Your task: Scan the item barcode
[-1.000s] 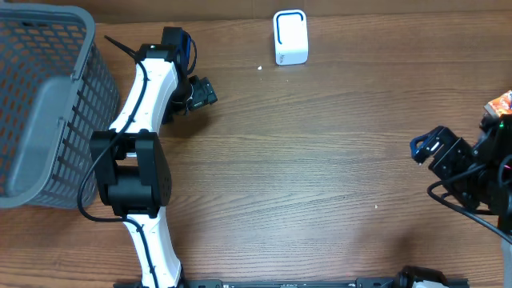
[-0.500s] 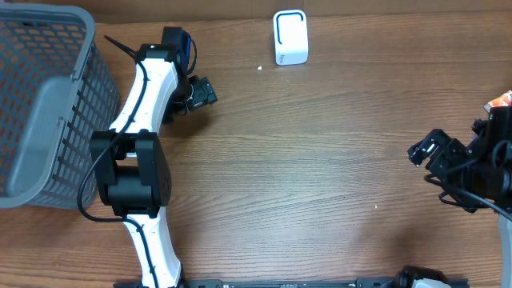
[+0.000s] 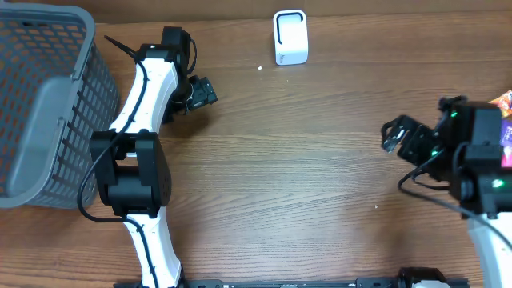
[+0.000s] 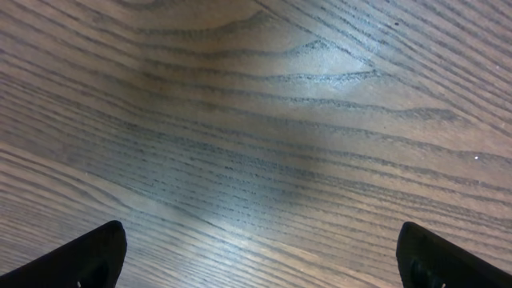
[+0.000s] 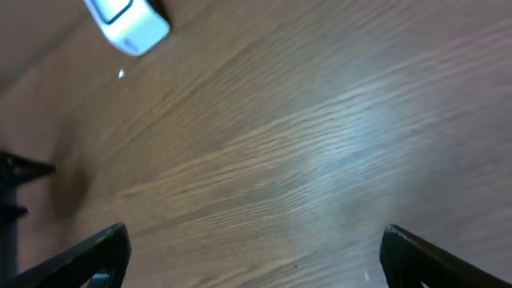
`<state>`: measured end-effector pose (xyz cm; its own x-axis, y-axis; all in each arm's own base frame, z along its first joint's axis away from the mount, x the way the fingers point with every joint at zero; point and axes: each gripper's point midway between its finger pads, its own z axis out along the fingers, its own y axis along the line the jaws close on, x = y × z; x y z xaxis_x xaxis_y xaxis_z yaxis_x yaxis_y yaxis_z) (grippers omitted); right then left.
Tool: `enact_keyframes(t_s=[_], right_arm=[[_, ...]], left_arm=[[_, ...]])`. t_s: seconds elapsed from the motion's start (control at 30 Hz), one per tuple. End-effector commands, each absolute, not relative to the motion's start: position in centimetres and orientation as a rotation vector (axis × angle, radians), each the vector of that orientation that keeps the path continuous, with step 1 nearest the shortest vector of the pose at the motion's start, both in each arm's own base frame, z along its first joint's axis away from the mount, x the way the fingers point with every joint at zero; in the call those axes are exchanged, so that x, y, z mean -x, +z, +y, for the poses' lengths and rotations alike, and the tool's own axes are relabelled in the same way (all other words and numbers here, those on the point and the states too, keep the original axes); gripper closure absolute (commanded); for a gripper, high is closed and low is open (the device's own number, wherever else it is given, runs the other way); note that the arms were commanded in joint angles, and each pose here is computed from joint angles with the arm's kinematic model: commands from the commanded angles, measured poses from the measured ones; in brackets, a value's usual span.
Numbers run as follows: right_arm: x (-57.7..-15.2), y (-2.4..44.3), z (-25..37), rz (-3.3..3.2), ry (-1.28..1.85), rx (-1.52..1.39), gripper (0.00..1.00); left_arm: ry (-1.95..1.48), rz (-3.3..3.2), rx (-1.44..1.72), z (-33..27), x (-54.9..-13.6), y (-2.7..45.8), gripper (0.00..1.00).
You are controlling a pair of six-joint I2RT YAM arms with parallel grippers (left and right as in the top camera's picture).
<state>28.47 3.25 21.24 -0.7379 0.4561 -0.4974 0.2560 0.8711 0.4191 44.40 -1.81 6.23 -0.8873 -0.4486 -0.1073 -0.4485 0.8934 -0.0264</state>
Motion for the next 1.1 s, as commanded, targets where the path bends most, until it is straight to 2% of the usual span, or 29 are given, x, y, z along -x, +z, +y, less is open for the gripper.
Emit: enact_keyframes(t_s=[0.0, 0.4, 1.07], right_arm=[[-27.5, 20.5, 4.1, 2.340, 0.478, -0.419, 0.00], [-25.5, 16.9, 5.1, 2.054, 0.540, -0.221, 0.00], [-23.9, 17.4, 5.2, 1.647, 0.548, -0.098, 0.00]], left_arm=[[-0.004, 2.964, 0.676, -2.0, -44.4, 5.9, 0.00], [-0.004, 2.964, 0.676, -2.0, -44.4, 5.9, 0.00], [-0.004, 2.964, 0.676, -2.0, -44.4, 5.9, 0.00]])
